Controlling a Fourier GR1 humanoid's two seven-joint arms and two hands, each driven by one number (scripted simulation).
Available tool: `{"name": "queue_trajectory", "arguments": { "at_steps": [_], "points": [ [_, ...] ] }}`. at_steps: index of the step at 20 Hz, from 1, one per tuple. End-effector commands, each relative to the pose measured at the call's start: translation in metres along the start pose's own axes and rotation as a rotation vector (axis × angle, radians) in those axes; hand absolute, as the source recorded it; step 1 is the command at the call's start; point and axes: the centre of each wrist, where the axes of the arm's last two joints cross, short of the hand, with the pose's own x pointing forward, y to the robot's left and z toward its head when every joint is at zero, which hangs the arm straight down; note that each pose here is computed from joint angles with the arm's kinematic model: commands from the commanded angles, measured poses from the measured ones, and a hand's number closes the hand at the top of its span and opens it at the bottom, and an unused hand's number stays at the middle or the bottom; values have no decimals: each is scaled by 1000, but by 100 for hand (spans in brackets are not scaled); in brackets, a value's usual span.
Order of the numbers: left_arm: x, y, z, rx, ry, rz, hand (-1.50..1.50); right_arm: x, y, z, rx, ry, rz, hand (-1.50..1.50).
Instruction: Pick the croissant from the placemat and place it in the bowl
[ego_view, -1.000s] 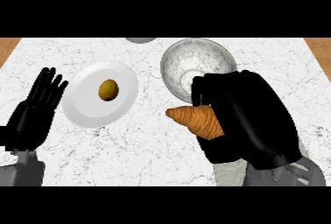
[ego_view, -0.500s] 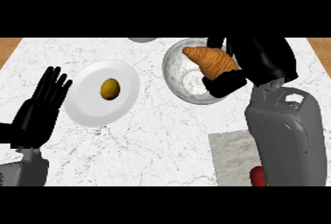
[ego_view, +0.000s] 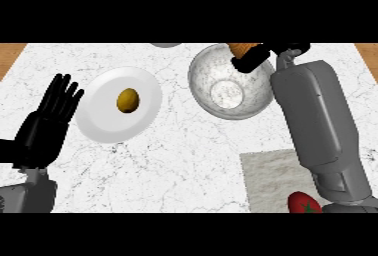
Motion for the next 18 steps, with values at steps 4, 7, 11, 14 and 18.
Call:
{"name": "queue_trajectory", "arguments": {
  "at_steps": [4,7,11,14,18],
  "points": [
    [-3,-7,-9,-3,-1,-4,0,-31,52,-24,130,45,64,150],
    [17,-7,-12,-40,-20,-2,0,-32,54,-34,157,188,10,150],
    [4,-11,-1,-37,-12,9,0,-63,67,-30,344,186,-56,-150],
    [-1,-10,-6,-33,-1,-3,0,-43,80,-33,314,84,-149,-150],
    [-1,1,-4,-39,-25,4,0,-46,59,-40,201,38,-353,-150]
  ]
}}
